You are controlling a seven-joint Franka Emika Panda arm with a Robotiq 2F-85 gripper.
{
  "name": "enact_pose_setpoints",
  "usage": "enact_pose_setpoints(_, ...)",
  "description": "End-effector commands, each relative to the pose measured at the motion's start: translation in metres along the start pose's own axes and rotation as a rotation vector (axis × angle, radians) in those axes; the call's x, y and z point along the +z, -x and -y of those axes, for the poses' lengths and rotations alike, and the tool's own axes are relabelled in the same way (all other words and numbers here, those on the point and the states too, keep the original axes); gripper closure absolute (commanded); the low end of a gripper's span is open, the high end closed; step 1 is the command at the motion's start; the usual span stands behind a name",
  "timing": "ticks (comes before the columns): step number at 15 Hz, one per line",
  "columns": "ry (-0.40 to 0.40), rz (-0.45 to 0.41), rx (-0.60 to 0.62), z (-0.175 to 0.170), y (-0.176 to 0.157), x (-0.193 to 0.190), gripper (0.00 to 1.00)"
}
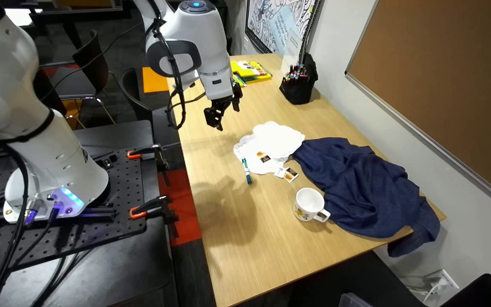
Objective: Put the marker in the mug
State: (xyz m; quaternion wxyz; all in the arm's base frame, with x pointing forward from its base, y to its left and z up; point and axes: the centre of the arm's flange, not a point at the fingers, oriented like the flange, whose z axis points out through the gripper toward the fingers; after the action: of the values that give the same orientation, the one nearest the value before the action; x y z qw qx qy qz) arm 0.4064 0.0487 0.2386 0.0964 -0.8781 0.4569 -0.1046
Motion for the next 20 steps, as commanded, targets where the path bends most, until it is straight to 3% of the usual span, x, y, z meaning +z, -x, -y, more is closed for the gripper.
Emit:
enact_pose_setpoints(1, 0.001, -0.015, 0.077, 0.007, 0.008, 0.027, 0.00)
enact_pose_setpoints(9, 0.109, 0.019, 0.309, 0.006, -0.002, 0.097, 0.00)
enact_pose_setpoints(20, 0.081, -0.107, 0.587, 0.013, 0.000, 0.182, 0.00)
